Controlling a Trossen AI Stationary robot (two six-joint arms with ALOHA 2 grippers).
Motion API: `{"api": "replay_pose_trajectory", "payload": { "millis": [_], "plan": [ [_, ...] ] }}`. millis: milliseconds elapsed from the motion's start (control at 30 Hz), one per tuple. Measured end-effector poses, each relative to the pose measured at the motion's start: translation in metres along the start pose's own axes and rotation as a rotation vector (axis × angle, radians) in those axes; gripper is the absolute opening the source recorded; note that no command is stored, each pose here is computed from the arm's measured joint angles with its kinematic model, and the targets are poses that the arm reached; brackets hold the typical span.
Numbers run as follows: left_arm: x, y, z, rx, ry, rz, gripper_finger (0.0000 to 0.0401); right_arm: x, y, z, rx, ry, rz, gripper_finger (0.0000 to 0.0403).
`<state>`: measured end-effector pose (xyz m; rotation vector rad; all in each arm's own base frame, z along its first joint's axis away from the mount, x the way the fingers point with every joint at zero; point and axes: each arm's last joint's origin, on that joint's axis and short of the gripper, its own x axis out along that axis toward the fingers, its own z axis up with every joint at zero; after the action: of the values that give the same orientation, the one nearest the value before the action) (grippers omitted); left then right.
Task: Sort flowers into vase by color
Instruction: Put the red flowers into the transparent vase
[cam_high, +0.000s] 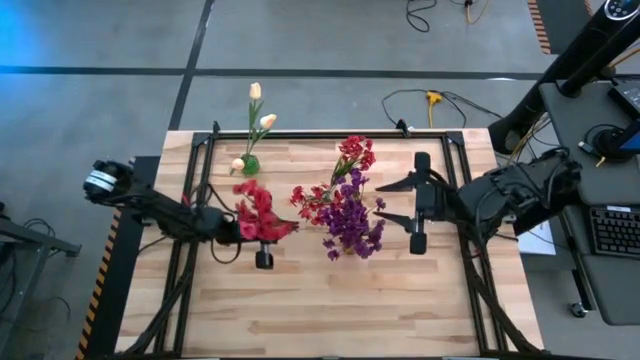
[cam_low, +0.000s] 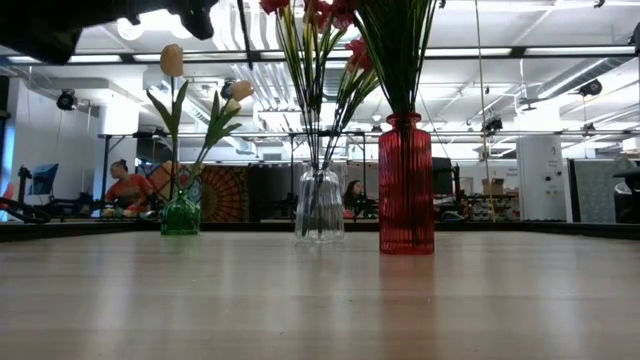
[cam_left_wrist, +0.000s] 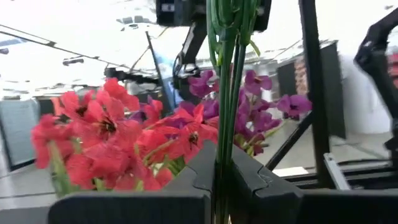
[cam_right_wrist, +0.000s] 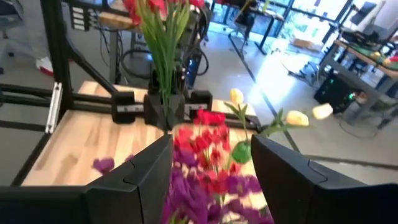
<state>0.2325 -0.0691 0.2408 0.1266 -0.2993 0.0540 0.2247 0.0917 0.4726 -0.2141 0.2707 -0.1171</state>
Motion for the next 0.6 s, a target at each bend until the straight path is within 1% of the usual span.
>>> {"api": "replay_pose_trajectory", "payload": {
  "millis": [100,233,300,433,600],
  "plan": [
    [0.002,0.003,-0.007,-0.026,-0.008,0.000,0.0000,-0.001,-0.005,-0.013,0.030,0.017,-0.013,0.0210],
    [0.005,0.004,-0.018,-0.029,0.001,0.012,0.0000,-0.001,-0.013,-0.028,0.067,0.029,-0.046,0.0210],
    [0.006,0.005,-0.020,-0.022,-0.021,0.023,0.0000,-0.001,-0.016,-0.035,0.077,0.031,-0.062,0.0210],
    [0.009,0.006,-0.032,-0.007,-0.011,0.041,0.0000,-0.004,-0.025,-0.047,0.092,0.031,-0.096,0.0210],
    [0.009,0.011,-0.036,-0.006,-0.044,0.072,0.0000,-0.002,-0.029,-0.070,0.095,0.077,-0.123,0.0210]
  ]
}}
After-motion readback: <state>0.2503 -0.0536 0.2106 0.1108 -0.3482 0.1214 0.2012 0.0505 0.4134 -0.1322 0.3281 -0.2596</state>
